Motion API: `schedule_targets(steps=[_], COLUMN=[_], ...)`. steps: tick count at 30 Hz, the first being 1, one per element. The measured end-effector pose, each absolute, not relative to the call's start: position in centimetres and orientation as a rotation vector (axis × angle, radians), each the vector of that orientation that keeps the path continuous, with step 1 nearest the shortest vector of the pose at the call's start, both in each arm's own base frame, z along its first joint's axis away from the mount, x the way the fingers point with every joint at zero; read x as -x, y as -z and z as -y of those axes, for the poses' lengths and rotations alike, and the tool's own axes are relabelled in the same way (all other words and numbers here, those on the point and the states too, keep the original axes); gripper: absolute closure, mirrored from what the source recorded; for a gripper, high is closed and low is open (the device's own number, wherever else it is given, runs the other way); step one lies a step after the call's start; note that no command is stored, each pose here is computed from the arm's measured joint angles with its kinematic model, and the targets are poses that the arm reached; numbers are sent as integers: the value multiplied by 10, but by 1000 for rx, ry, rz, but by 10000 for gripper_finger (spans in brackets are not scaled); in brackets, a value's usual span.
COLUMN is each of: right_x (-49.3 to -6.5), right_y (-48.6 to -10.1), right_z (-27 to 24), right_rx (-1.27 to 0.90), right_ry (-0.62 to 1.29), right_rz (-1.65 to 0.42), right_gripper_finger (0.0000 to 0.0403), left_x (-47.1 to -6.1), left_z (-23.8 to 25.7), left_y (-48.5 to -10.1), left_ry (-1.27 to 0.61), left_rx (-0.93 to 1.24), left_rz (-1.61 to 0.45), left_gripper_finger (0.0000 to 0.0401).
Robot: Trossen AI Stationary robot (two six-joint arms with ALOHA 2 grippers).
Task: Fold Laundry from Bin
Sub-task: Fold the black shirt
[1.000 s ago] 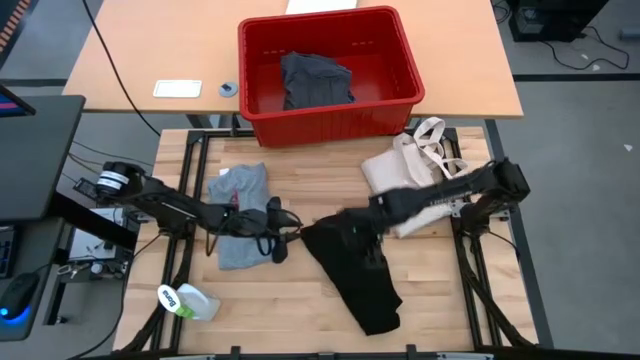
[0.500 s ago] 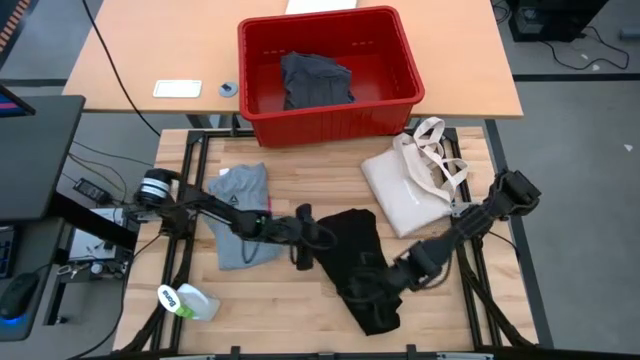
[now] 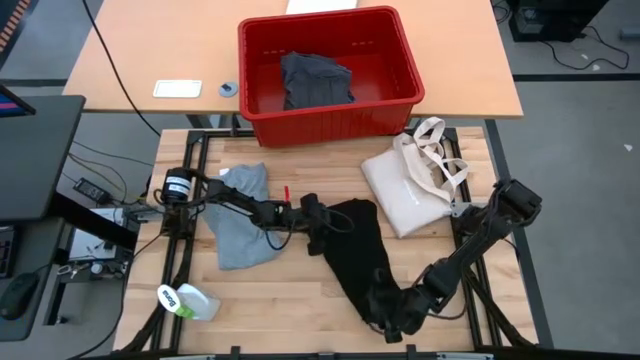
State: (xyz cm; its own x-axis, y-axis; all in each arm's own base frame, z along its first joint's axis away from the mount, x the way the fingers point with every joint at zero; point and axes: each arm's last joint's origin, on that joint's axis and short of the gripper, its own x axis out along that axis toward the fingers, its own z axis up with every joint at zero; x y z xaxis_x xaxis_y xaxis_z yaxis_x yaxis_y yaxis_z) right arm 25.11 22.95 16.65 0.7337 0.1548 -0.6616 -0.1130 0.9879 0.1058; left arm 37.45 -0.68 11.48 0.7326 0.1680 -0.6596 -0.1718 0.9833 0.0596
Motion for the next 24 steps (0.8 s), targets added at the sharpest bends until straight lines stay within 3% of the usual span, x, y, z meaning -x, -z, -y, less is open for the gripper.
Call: schedule_targets(steps=[5, 9, 14, 19, 24], right_x=[-251, -245, -229, -212, -198], right_y=[-133, -125, -140, -179, -204], right_z=[-233, -234, -244, -263, -258], right_rx=[10, -87, -223, -372, -292], right_ry=[-162, -195, -303, -521, -330], right_rz=[-850, -993, -1096, -1130, -924], right_gripper_finger=[197, 219, 246, 255, 259], left_x=[-374, -372, -372, -370, -369], left_z=[9, 9, 10, 8, 14], left_y=[-114, -113, -112, -110, -120], left_ry=[-188, -187, -156, -168, -124], left_rx=[0, -3, -31, -56, -75], left_rz=[-735, -752, -765, -779, -760], left_gripper_finger=[246, 246, 246, 246, 246])
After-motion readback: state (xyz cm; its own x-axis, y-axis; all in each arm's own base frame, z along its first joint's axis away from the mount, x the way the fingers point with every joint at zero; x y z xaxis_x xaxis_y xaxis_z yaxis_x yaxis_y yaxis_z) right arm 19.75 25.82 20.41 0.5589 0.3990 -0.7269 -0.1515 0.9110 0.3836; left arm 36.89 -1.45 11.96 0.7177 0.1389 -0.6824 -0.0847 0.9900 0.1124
